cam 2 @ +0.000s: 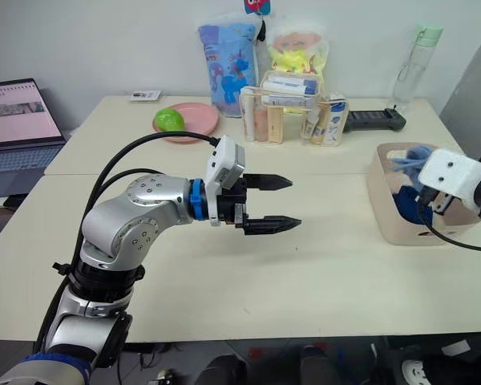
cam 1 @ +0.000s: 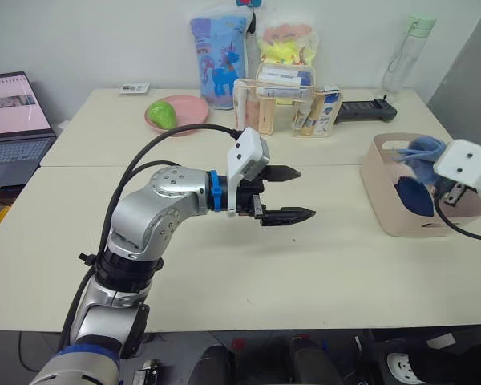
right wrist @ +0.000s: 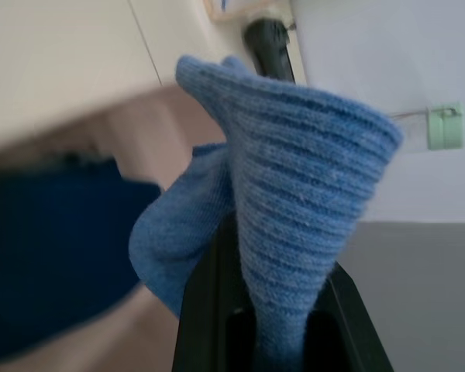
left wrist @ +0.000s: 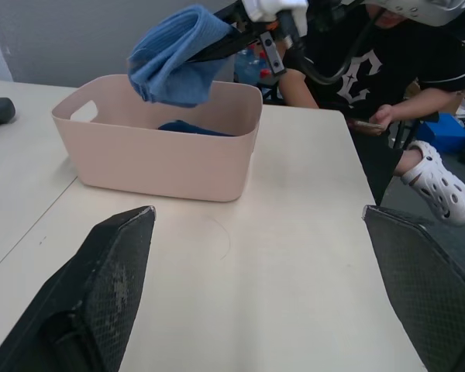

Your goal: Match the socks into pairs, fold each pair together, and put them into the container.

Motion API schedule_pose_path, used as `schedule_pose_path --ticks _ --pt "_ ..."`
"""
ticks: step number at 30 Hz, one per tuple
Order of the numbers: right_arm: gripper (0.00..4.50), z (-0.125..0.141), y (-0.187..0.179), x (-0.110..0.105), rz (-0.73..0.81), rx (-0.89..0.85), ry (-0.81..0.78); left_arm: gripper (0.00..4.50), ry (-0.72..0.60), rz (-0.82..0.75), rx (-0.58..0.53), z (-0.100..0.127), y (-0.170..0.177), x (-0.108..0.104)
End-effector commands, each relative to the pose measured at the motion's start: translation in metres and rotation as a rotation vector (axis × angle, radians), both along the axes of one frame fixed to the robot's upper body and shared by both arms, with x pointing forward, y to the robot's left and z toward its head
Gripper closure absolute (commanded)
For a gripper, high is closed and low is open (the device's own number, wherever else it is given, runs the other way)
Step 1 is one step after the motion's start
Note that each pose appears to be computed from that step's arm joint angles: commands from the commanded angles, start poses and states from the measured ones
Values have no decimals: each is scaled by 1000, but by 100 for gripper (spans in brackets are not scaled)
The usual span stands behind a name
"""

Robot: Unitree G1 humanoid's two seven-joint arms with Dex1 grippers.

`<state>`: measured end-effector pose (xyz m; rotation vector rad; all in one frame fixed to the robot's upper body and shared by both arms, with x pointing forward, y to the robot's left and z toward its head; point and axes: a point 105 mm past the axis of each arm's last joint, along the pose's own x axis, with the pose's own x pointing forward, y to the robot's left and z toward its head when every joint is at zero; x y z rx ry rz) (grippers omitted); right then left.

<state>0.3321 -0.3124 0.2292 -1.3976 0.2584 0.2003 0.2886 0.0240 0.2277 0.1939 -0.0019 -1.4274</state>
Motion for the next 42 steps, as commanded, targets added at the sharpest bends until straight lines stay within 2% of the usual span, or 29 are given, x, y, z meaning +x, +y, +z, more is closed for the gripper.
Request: schedule_pose_path --ticks 1,7,10,22,25,26,31,35,38,42 --pt "450 2 8 7 30 -94 -90 4 -37 -26 -9 4 -4 -8" --pt "450 -14 12 13 53 -198 -82 4 -36 -27 -24 4 -9 -9" --pt "450 -29 14 14 58 -210 -2 4 -44 -35 -30 3 -13 -10" --pt "450 -38 11 8 47 -186 163 4 -61 -33 -63 3 -21 -9" --pt "359 -34 10 7 40 -158 170 0 -66 -33 -63 2 -21 -8" --pt "315 -33 10 6 40 -155 181 0 -66 -32 -64 2 -21 -7" --pt "146 -16 19 4 44 -40 187 0 -72 -30 -67 1 -21 -6" --pt "9 4 29 -11 63 90 284 0 -79 -31 -65 1 -21 -5" --pt "2 15 34 -22 76 156 319 0 -82 -33 -62 -1 -20 -5" --pt "2 36 41 -26 84 220 271 0 -80 -33 -60 -2 -20 -5"
